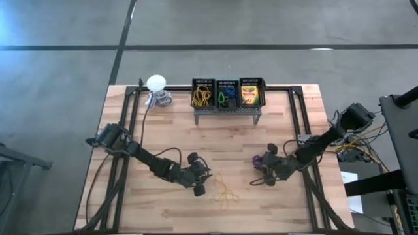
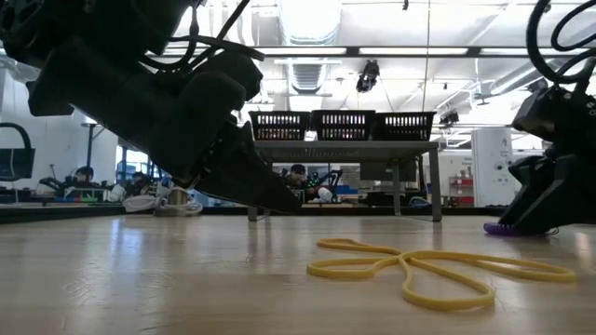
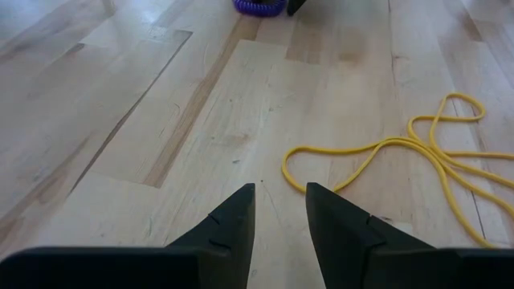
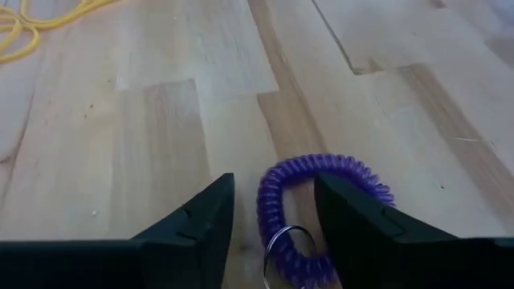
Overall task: Pick & Place Office Desk Supplies
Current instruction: Put the violet keychain into the middle black bin on the shelf
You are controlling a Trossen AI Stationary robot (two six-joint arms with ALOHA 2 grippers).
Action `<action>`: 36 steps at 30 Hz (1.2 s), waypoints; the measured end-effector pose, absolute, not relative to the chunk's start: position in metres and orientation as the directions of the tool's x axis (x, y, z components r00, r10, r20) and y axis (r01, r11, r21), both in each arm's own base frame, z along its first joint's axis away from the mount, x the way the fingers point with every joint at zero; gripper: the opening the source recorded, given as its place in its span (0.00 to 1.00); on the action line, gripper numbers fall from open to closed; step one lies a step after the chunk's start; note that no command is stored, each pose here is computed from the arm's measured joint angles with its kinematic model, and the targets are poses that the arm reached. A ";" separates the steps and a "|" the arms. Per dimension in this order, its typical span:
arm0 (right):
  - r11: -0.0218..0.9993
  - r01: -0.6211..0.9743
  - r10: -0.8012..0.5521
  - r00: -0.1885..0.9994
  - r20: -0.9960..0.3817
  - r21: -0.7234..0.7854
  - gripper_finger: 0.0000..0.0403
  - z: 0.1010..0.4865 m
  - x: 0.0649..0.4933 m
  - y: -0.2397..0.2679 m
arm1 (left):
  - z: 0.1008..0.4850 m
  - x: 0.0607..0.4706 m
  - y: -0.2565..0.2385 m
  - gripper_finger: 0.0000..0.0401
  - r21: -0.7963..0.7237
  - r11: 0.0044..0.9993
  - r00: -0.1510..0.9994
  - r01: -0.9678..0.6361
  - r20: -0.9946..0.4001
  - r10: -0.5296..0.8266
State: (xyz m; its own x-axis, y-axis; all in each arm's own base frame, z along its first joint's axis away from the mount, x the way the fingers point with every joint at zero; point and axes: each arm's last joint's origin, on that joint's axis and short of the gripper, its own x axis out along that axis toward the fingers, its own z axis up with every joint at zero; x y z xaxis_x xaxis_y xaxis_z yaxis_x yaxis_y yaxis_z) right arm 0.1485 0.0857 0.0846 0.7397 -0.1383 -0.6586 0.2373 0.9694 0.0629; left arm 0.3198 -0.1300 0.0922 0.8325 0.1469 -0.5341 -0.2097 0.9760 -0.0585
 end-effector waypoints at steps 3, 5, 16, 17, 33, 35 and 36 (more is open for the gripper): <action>0.972 0.222 -0.112 0.727 -0.678 0.078 0.36 0.083 0.148 0.086 | 0.092 0.320 -0.130 0.29 -0.058 0.976 0.833 -0.210 -0.534 0.147; 0.973 0.218 -0.111 0.720 -0.685 0.072 0.30 0.081 0.148 0.086 | 0.092 0.320 -0.130 0.29 -0.058 0.976 0.833 -0.210 -0.534 0.147; 0.992 0.119 -0.060 0.759 -0.648 0.048 0.06 0.082 0.152 0.090 | 0.092 0.320 -0.130 0.29 -0.058 0.976 0.832 -0.210 -0.535 0.147; 0.995 0.083 -0.027 0.783 -0.621 0.062 0.06 0.085 0.155 0.093 | 0.092 0.320 -0.130 0.29 -0.058 0.976 0.832 -0.210 -0.535 0.147; 0.967 -0.179 0.171 0.984 -0.058 -0.183 0.06 0.176 0.217 0.125 | 0.093 0.320 -0.130 0.29 -0.058 0.975 0.836 -0.216 -0.527 0.154; 0.956 -0.182 0.182 0.983 -0.019 -0.230 0.07 0.191 0.232 0.122 | 0.093 0.320 -0.130 0.29 -0.058 0.974 0.836 -0.218 -0.525 0.156; 0.951 -0.182 0.188 0.982 -0.003 -0.251 0.07 0.199 0.240 0.119 | 0.093 0.320 -0.130 0.29 -0.058 0.974 0.837 -0.219 -0.525 0.156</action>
State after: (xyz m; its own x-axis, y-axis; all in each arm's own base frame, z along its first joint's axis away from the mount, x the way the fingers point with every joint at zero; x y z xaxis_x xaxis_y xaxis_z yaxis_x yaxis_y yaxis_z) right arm 0.2396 0.1190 0.1990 0.9822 0.1878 -0.0028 -0.1825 0.9507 -0.2507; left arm 0.3204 -0.1295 0.0930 0.8367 0.1565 -0.5248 -0.2188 0.9740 -0.0584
